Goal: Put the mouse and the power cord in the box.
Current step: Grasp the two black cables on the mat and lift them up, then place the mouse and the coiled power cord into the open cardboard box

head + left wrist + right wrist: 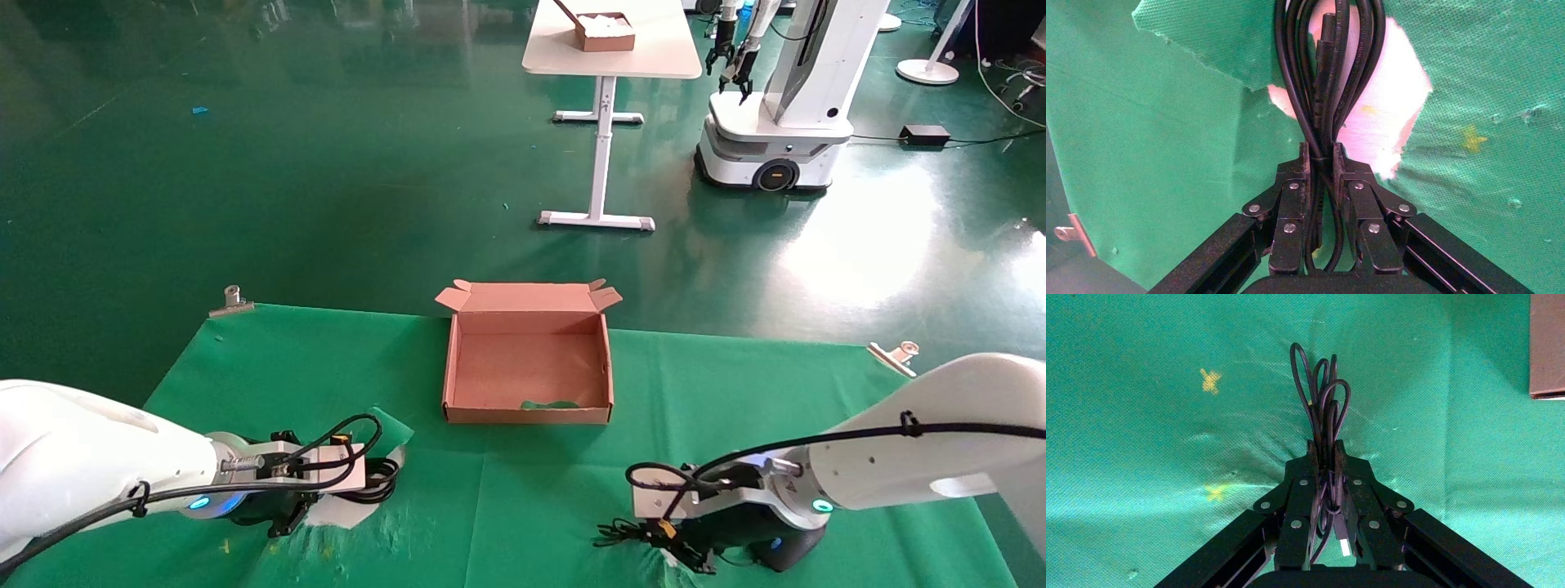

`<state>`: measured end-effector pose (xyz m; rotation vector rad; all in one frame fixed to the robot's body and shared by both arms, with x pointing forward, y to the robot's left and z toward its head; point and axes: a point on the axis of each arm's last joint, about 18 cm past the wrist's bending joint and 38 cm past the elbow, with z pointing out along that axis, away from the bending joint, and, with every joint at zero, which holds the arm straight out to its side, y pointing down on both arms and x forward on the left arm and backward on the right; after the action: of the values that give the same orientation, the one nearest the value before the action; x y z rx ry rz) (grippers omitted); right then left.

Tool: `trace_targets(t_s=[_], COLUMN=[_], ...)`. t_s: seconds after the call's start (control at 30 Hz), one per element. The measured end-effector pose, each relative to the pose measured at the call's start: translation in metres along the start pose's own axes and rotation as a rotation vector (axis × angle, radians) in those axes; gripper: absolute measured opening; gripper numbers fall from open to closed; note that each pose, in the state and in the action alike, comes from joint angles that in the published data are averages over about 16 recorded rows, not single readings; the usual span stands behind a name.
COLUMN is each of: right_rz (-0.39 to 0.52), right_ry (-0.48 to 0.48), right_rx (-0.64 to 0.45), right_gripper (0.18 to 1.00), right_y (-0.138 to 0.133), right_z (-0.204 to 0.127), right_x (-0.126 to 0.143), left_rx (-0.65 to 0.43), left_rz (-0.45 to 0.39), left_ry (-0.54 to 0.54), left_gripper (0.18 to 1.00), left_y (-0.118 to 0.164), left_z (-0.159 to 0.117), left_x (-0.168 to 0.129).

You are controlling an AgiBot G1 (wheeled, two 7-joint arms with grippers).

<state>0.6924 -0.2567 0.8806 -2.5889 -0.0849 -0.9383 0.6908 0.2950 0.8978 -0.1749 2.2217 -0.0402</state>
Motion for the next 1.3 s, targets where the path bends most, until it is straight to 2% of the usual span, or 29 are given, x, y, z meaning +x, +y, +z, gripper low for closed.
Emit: trace_targets(t_s=[0.37,0.67,0.83,0.97,1.1,1.3], right_rz=[-0.013,-0.026,-0.017,-0.005,0.006,0.017], right_ry=[0.020,0.105,0.179,0.242,0.307,0.387], right_rx=[0.011,0.044,0.058,0.062,0.060,0.051], right_gripper=[0.221,0.219,0.218,0.218,0.218,0.218], right_y=[-0.003,-0.009,-0.009,-0.008,-0.004,0.001], right_z=[-0.009,-0.044,-0.071,-0.095,-0.123,-0.166], right_x=[0.007,0.033,0.051,0.066,0.079,0.092], left_rx=[0.032,0.136,0.232,0.305,0.360,0.388], left_rz=[-0.044,-0.095,-0.101,-0.085,-0.050,0.042], left_ry=[-0.053,-0.127,-0.168,-0.197,-0.226,-0.273], left_gripper=[0.249,0.244,0.242,0.241,0.240,0.240], left_y=[-0.003,-0.020,-0.048,-0.083,-0.123,-0.173], left_z=[-0.018,-0.060,-0.082,-0.087,-0.078,-0.048], left_x=[-0.023,-0.059,-0.077,-0.088,-0.093,-0.086])
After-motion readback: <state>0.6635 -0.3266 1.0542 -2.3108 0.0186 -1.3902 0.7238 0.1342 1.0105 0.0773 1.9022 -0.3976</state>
